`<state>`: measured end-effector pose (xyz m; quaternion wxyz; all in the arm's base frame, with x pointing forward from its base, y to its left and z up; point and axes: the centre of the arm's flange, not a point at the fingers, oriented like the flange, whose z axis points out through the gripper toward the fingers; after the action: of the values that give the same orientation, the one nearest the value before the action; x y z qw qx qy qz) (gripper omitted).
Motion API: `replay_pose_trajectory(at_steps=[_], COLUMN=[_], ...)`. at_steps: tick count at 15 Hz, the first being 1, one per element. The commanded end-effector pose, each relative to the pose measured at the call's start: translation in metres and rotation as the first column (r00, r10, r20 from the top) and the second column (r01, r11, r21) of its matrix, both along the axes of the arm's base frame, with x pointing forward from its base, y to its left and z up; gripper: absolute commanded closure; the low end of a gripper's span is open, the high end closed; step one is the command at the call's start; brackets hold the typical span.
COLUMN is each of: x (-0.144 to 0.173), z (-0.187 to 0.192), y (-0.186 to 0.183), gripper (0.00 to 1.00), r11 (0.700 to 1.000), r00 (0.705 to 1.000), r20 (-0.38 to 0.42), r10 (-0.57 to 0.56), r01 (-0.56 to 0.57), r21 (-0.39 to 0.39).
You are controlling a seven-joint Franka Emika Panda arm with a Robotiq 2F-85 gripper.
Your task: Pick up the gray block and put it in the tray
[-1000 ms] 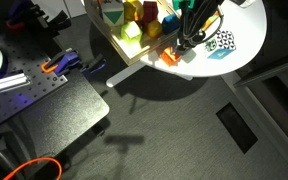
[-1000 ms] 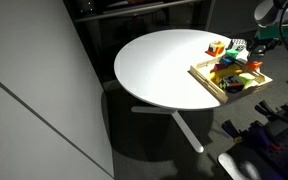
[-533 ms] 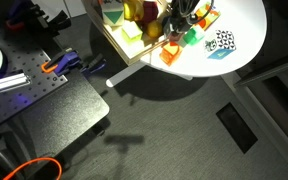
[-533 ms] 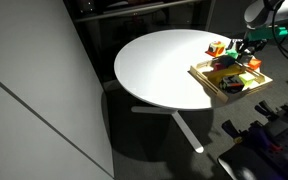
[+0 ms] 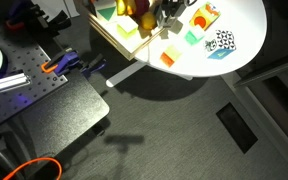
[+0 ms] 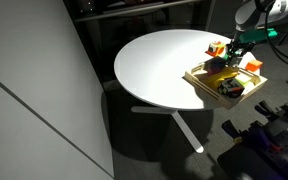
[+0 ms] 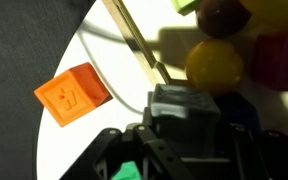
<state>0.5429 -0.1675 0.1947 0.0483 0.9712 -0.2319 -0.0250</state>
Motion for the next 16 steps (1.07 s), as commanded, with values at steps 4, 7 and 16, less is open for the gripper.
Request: replay_pose_trajectory(at_steps=[4,7,16], x=[-0.022,-0.029,-0.047], z=[0.001,0.003,0.04], y=[0.037,0.049,0.084], gripper=[0.0,0.0,0.0], r11=[0.993,0.987,0.931], r00=[0.993,0.986,0.926], r20=[-0.042,-0.056,-0.172], r10=[0.114,0.157,0.338], r01=[-0.113,-0.155,-0.301], r21=[0.018,0.038,0.207])
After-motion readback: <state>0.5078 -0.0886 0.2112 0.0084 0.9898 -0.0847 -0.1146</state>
